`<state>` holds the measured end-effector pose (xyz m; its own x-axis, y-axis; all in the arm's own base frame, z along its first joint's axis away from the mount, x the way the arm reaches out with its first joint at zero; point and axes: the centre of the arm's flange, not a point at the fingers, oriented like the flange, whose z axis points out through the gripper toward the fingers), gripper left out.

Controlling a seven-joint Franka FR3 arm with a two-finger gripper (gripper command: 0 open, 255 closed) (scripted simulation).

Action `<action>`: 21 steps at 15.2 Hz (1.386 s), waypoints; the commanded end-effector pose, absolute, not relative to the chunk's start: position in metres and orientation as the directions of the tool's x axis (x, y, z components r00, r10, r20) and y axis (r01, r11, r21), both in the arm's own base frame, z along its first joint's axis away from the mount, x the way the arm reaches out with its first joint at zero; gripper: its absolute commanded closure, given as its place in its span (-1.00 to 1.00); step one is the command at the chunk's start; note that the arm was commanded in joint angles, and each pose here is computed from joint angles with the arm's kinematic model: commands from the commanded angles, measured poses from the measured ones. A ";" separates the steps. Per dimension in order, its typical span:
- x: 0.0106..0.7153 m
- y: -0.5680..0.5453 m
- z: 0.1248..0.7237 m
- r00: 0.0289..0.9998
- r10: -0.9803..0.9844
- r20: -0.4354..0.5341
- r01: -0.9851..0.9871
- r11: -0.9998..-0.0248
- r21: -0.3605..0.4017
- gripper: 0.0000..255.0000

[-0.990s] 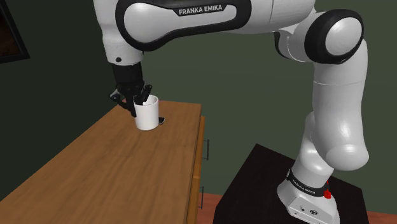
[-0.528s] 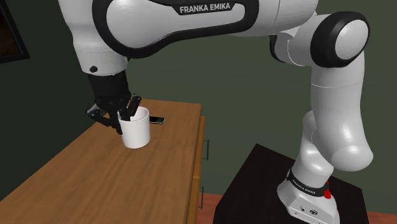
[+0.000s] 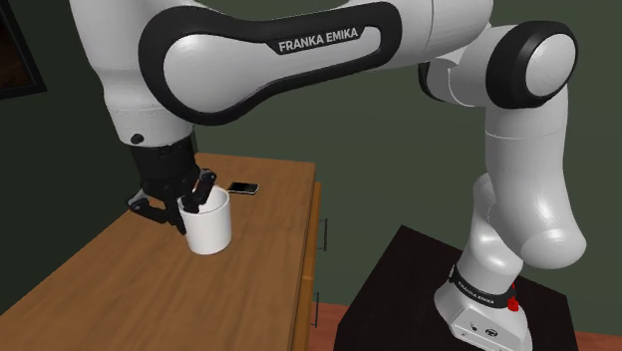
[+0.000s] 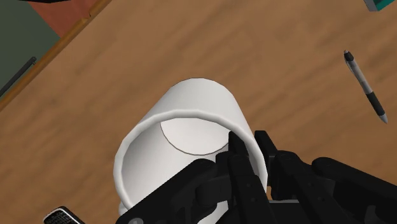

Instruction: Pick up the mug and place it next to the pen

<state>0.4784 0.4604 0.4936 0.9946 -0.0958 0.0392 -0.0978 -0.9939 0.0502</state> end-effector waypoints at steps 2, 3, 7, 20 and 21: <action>0.478 0.459 0.477 0.995 -0.096 0.040 -0.098 -0.994 0.050 1.00; 0.478 0.459 0.472 0.995 -0.096 0.040 -0.098 -0.994 0.050 1.00; 0.478 0.459 0.451 0.995 -0.096 0.040 -0.098 -0.994 0.050 1.00; 0.478 0.459 0.382 0.995 -0.096 0.040 -0.098 -0.994 0.050 1.00; 0.478 0.459 0.377 0.995 -0.096 0.040 -0.098 -0.994 0.050 1.00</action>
<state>0.4787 0.4593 0.3818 0.9946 -0.0959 0.0391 -0.0978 -0.9939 0.0502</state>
